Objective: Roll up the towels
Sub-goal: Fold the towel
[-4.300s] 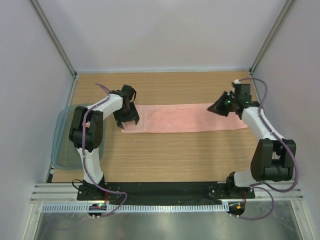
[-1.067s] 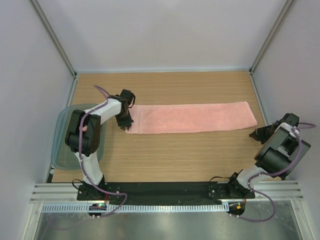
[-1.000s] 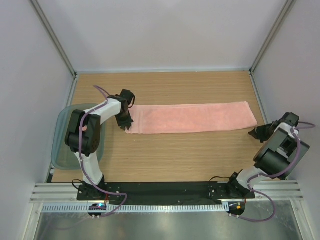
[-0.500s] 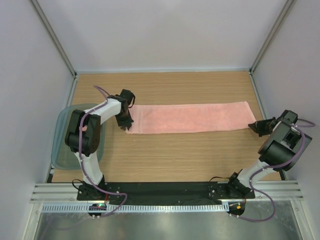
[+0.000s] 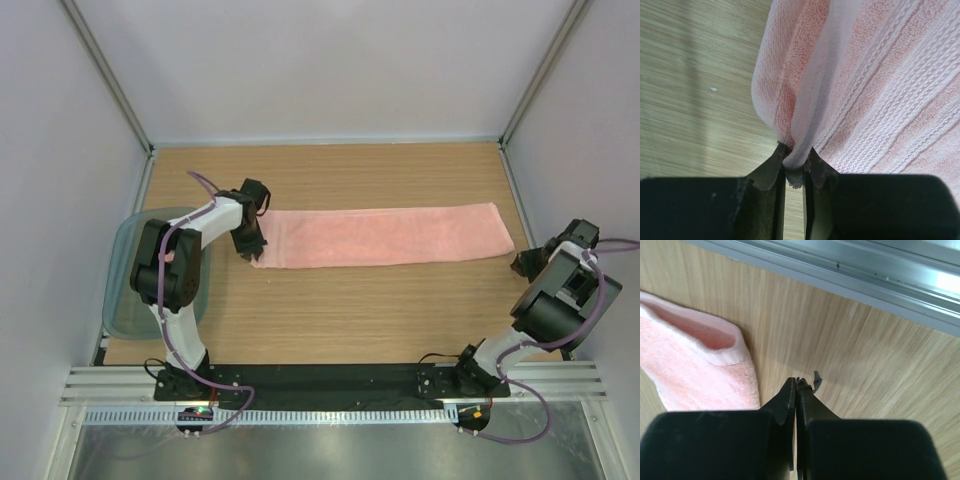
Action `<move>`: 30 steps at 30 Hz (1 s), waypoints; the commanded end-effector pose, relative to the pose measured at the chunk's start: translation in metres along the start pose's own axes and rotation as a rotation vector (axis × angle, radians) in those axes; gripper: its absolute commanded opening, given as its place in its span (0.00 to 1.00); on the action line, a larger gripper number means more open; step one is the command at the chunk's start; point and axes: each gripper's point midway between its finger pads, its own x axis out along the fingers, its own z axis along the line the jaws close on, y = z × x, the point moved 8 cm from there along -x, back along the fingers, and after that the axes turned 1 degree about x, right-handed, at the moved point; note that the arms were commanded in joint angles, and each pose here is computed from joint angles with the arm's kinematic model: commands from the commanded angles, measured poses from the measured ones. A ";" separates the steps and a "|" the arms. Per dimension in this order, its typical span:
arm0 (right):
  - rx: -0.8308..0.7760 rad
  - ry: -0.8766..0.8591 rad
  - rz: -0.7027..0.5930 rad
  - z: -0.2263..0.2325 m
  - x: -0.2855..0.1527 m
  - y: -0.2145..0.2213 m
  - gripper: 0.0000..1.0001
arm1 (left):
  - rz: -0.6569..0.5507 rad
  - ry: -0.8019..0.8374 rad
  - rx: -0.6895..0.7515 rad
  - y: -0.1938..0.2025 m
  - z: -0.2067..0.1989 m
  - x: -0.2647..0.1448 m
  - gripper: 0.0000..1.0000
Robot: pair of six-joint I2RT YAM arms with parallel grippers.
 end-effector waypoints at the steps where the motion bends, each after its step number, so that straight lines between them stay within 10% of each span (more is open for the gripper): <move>1: -0.012 -0.125 -0.161 0.025 -0.035 -0.027 0.01 | -0.003 -0.006 0.017 -0.001 0.001 -0.008 0.00; 3: -0.045 -0.151 -0.177 0.031 -0.047 -0.023 0.09 | -0.010 0.005 0.018 -0.002 0.000 -0.012 0.00; 4: -0.066 -0.172 -0.184 0.036 -0.057 -0.019 0.32 | -0.007 0.011 0.021 -0.002 0.000 -0.014 0.05; 9: -0.079 -0.183 -0.148 0.032 -0.068 -0.009 0.66 | -0.049 0.049 0.032 -0.005 0.002 -0.038 0.51; 16: -0.082 -0.170 -0.120 0.025 -0.064 -0.001 0.68 | -0.121 0.059 0.076 0.001 0.022 -0.078 0.75; 30: -0.104 -0.127 -0.145 0.016 -0.054 -0.001 0.72 | -0.201 0.224 0.235 0.052 0.055 -0.112 0.87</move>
